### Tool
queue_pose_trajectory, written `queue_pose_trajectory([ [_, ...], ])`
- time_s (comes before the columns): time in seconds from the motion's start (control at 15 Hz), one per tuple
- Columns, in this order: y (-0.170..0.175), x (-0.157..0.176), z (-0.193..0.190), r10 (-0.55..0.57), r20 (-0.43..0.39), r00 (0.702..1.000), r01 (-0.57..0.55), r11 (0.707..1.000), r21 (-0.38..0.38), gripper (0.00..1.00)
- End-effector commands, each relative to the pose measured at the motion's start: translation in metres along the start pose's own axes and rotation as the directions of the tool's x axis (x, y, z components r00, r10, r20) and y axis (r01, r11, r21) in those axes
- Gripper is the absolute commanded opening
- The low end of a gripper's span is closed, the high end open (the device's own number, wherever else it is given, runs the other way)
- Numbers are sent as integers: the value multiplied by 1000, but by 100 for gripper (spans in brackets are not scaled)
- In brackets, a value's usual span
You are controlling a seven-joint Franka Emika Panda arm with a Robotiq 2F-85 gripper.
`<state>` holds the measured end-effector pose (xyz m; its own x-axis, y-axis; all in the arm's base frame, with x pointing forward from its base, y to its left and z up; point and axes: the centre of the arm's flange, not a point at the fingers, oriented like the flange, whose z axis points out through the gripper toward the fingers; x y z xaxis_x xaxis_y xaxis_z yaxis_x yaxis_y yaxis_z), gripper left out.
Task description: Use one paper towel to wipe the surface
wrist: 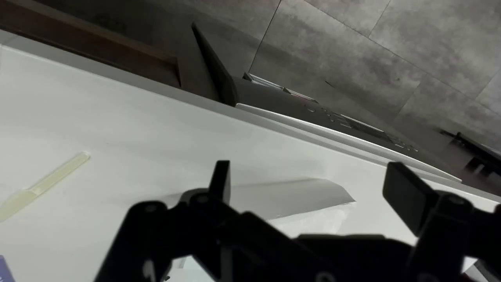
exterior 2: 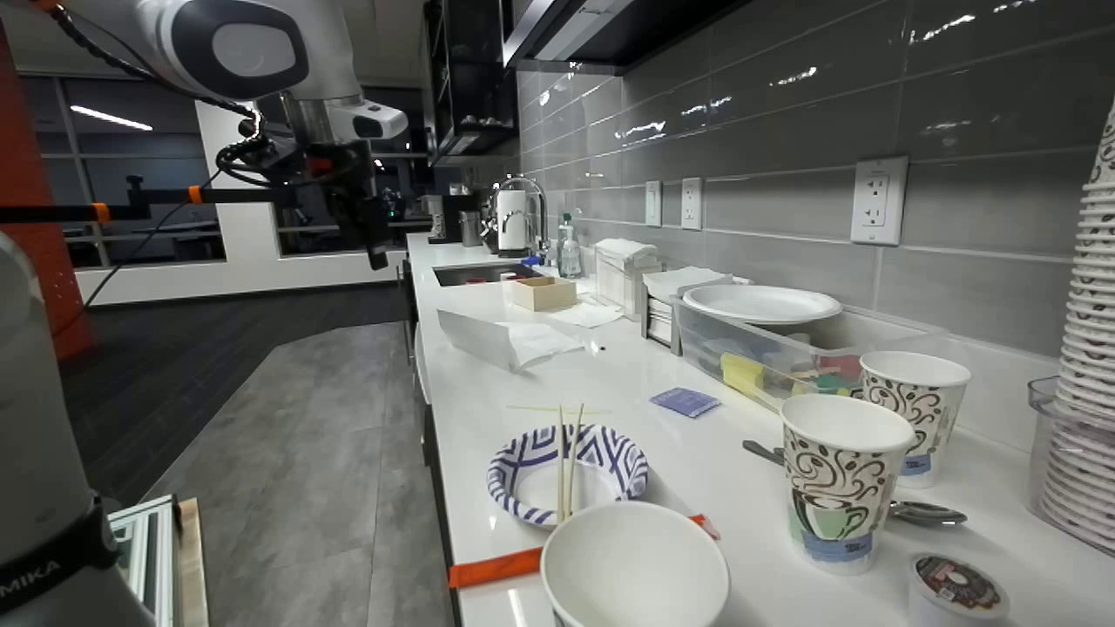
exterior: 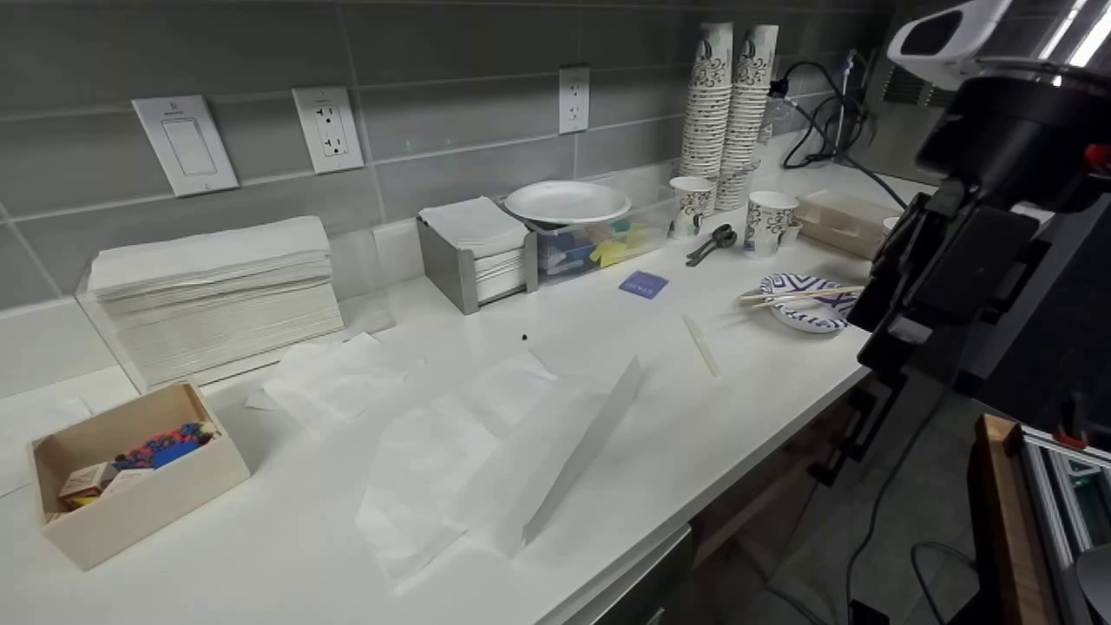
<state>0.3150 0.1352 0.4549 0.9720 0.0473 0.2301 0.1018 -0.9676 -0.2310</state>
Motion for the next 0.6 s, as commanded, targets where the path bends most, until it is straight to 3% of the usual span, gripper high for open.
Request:
queue_pose_trajectory([
  [0.0,0,0,0,0,0,1000,0,1000,0,100],
  [0.53,-2,6,5,5,-26,1000,-6,1000,-17,100],
])
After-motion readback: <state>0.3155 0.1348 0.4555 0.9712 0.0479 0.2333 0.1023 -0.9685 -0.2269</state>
